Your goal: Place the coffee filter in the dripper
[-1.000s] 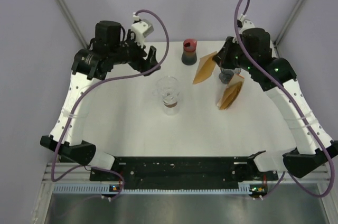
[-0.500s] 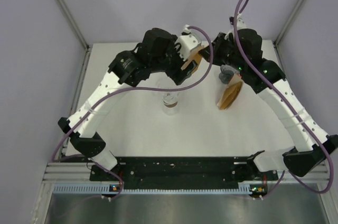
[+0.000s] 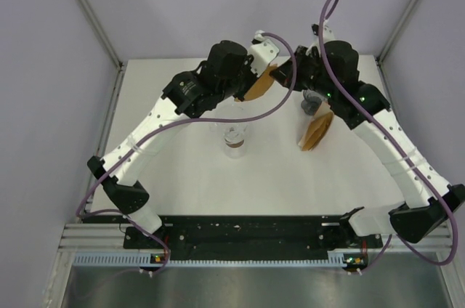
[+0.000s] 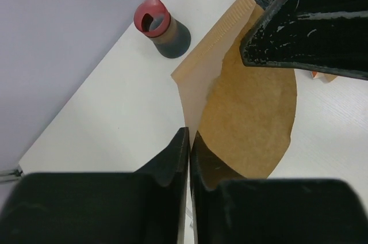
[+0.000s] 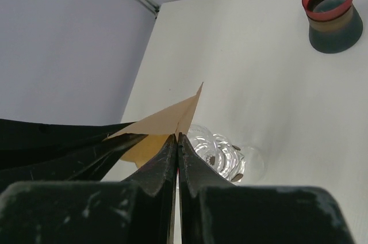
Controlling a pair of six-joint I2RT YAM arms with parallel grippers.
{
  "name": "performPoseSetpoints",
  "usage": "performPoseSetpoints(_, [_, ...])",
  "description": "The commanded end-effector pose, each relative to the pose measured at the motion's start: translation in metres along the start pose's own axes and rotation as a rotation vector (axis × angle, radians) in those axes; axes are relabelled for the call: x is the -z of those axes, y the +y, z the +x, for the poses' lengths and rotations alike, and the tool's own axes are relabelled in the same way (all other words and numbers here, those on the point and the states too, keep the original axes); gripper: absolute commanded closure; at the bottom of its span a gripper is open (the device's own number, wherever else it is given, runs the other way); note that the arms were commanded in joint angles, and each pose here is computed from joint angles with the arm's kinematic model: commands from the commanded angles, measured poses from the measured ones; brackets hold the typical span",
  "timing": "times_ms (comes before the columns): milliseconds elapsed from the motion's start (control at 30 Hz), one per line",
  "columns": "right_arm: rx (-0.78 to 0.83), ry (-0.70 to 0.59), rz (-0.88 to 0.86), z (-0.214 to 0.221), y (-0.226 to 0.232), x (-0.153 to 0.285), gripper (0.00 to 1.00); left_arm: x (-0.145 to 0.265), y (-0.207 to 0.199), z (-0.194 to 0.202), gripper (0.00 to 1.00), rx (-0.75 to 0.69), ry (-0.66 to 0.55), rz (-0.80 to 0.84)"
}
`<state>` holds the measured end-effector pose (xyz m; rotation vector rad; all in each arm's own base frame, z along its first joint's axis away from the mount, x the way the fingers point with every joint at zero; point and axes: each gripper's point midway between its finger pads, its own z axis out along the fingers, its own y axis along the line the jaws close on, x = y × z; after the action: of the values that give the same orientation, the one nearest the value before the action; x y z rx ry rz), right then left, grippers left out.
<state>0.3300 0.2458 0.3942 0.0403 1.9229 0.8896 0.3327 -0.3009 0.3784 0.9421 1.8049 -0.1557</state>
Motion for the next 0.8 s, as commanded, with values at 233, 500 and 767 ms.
performPoseSetpoints(233, [0.0, 0.037, -0.128, 0.02, 0.019, -0.022, 0.62, 0.011, 0.028, -0.005, 1.0, 0.291, -0.061, -0.104])
performPoseSetpoints(500, [-0.003, 0.028, -0.139, 0.033, 0.037, -0.039, 0.6, 0.014, 0.038, 0.005, 1.0, 0.429, -0.049, -0.121])
performPoseSetpoints(767, [0.086, 0.068, 0.026, 0.044, 0.009, -0.048, 1.0, 0.028, 0.064, 0.005, 1.0, 0.46, -0.06, -0.157])
